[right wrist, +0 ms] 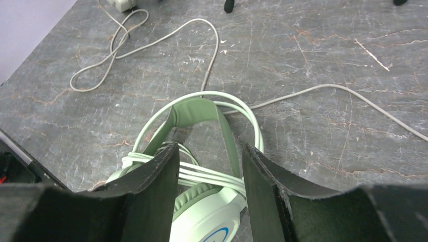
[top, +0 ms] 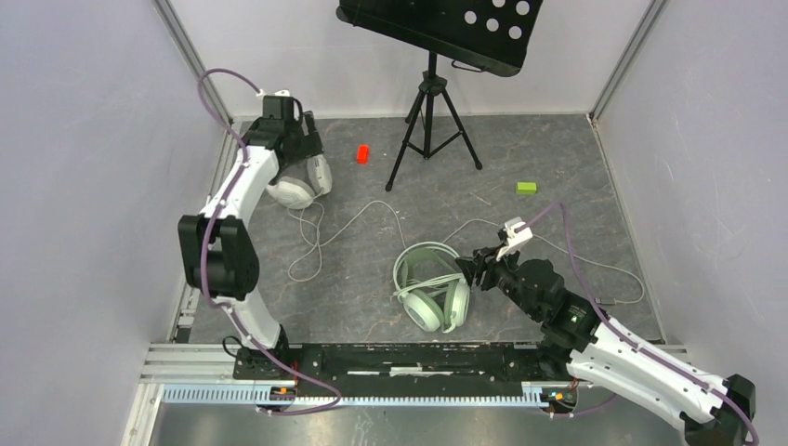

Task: Wrap the headphones
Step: Pick up the headphones from the center of the board.

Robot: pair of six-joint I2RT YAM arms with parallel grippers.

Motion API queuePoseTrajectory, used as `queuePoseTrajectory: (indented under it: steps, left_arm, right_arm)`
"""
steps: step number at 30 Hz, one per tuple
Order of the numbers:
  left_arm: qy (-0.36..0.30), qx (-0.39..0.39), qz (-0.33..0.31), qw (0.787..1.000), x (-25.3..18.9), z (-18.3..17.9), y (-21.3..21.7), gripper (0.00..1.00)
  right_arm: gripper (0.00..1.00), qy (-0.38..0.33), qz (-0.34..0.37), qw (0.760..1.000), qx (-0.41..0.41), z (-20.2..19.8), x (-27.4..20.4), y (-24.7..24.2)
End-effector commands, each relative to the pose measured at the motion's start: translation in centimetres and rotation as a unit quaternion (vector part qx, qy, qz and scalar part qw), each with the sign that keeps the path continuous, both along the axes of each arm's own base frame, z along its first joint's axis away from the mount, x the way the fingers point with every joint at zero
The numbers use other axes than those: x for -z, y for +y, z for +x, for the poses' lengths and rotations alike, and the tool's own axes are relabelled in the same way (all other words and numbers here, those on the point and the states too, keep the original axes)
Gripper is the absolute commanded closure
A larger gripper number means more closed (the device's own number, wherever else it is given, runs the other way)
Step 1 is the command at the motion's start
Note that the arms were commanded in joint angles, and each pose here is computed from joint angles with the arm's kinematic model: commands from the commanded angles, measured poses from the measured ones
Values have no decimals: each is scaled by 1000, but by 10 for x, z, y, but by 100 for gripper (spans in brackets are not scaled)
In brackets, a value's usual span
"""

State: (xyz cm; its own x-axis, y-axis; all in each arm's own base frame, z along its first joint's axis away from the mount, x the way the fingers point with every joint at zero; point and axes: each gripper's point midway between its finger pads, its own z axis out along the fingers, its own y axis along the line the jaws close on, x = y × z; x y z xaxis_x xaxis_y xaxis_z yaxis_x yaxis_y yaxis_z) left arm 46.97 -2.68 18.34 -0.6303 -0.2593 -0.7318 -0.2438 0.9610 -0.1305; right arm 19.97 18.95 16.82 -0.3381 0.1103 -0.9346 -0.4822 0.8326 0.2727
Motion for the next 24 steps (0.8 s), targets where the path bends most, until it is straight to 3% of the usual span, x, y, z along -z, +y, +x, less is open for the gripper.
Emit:
queuePoseTrajectory:
  steps: [1, 8, 14, 21, 24]
  left_arm:
    - [19, 53, 26, 998, 13, 19, -11, 8]
    - [66, 73, 17, 995, 57, 36, -27, 10]
    - [87, 80, 7, 993, 84, 44, -35, 20]
    - [63, 97, -8, 993, 61, 43, -46, 60]
    - [44, 108, -16, 993, 34, 35, -49, 69]
  right_arm:
    - [46, -10, 3, 999, -31, -3, -8, 11]
    - [46, -12, -8, 999, -33, 0, -6, 13]
    - [47, -13, -20, 999, -22, 1, -4, 7]
    - [47, -21, -12, 1000, -14, 3, -11, 5]
    - [46, -18, -1, 999, -27, 0, -12, 11]
